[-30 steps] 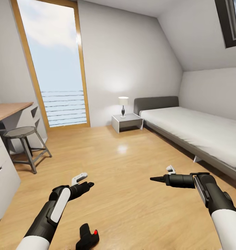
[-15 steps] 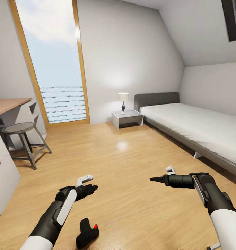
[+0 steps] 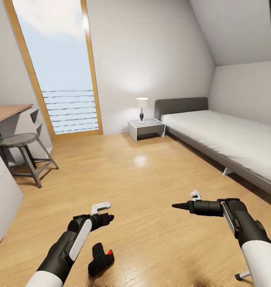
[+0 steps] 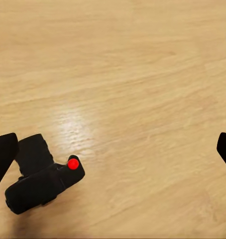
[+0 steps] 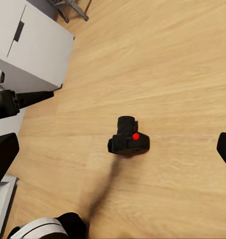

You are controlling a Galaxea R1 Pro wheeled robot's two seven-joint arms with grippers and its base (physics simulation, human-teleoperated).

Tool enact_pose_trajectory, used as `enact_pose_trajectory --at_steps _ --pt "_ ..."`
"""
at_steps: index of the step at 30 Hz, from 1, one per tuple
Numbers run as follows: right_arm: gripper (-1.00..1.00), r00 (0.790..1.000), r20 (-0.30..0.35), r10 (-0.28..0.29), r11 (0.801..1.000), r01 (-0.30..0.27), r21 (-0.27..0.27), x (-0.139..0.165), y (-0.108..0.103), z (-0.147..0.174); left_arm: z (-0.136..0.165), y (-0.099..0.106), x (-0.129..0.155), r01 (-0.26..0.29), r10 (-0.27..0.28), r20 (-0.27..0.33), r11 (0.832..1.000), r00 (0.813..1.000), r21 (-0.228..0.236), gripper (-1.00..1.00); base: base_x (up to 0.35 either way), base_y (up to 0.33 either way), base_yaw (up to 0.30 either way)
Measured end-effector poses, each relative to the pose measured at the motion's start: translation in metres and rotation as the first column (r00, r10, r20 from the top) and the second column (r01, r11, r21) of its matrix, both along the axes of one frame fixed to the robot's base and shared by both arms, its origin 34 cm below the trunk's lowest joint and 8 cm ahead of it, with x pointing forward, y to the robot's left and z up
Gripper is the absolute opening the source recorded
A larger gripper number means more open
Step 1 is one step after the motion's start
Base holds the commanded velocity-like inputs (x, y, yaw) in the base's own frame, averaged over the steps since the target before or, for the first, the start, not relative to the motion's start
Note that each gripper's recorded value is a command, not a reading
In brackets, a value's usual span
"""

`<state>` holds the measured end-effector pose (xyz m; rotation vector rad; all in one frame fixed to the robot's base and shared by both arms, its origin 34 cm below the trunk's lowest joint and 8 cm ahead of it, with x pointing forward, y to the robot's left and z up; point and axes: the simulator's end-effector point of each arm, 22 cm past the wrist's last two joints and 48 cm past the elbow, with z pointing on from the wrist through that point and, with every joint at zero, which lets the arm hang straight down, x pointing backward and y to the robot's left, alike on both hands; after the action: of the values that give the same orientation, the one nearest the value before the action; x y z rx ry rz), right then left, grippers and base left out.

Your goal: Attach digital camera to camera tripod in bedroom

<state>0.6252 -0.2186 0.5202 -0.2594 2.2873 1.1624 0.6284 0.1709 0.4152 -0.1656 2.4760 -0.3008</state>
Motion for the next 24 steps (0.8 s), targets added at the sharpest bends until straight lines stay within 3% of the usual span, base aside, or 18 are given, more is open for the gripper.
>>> enact_pose_trajectory --at_steps 24 --pt "1.00 0.995 -0.098 0.000 1.000 0.000 -0.001 -0.001 0.000 -0.056 -0.056 0.000 -0.011 0.000 0.000 -0.098 1.000 0.995 -0.001 1.00 0.000 0.000 0.000"
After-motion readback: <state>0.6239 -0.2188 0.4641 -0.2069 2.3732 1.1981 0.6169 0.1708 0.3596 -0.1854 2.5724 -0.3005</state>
